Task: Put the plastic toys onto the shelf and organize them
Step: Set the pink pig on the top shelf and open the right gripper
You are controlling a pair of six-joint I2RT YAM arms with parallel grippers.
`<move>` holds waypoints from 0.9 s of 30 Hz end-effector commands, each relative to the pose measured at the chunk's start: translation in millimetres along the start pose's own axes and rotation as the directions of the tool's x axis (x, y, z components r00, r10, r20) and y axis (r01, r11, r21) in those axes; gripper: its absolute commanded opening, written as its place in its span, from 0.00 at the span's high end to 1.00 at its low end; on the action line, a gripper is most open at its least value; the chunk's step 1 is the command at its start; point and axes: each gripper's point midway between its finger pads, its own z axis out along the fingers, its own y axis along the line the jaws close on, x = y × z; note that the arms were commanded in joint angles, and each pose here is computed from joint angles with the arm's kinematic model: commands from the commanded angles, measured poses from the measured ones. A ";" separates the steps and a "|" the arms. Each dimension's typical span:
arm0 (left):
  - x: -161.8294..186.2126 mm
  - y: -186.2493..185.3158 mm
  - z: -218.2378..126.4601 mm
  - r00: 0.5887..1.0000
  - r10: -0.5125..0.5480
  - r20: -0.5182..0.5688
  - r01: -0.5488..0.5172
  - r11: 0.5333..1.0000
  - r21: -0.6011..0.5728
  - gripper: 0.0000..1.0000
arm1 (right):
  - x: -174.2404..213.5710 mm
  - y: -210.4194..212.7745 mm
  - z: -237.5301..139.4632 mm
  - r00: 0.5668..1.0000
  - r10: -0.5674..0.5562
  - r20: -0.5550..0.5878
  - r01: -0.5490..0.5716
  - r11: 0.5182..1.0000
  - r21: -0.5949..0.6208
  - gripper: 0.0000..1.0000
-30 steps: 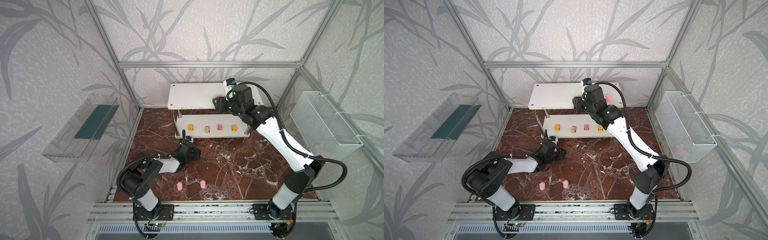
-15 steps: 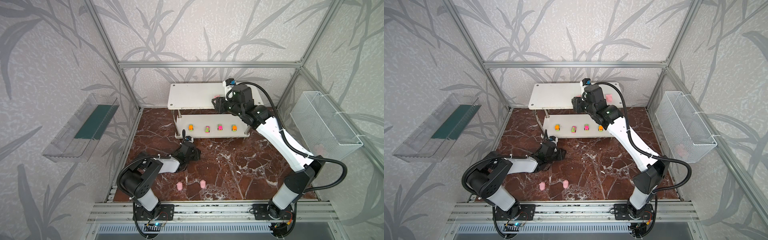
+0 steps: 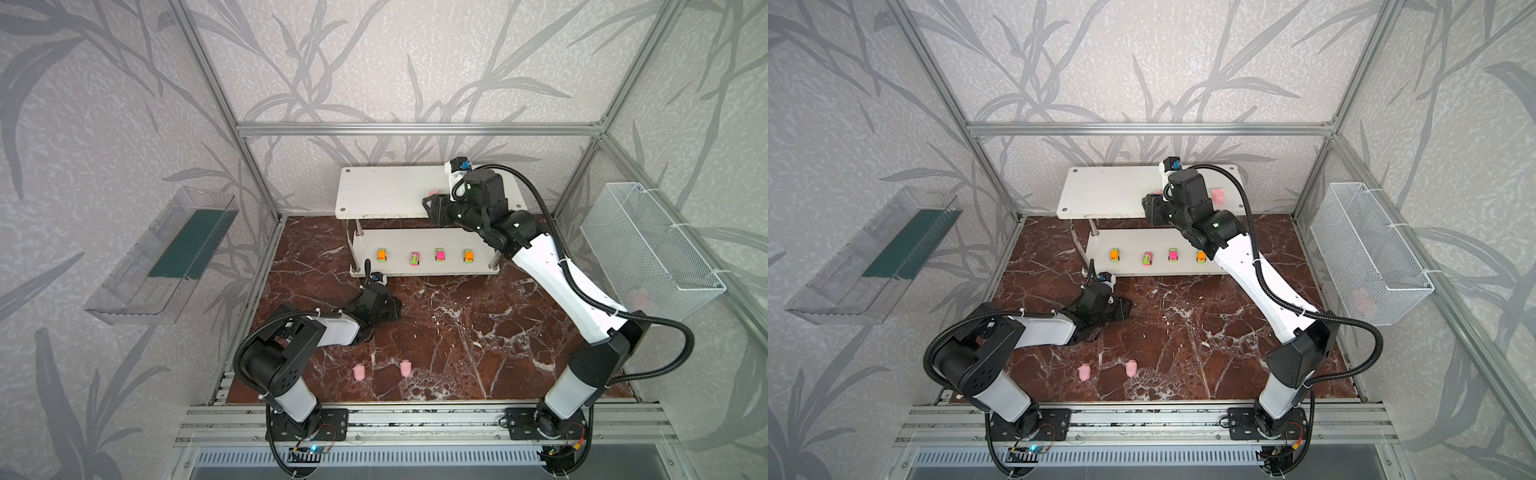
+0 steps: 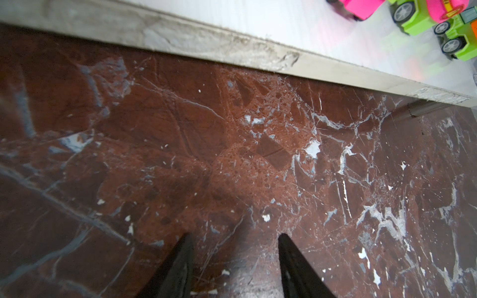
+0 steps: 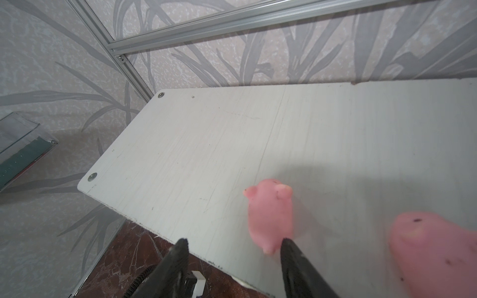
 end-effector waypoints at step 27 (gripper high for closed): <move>15.3 7.8 2.2 0.997 -0.013 -0.070 0.011 0.999 -0.031 0.48 | -3.1 6.3 5.3 1.000 -0.005 0.022 0.006 1.000 -0.024 0.43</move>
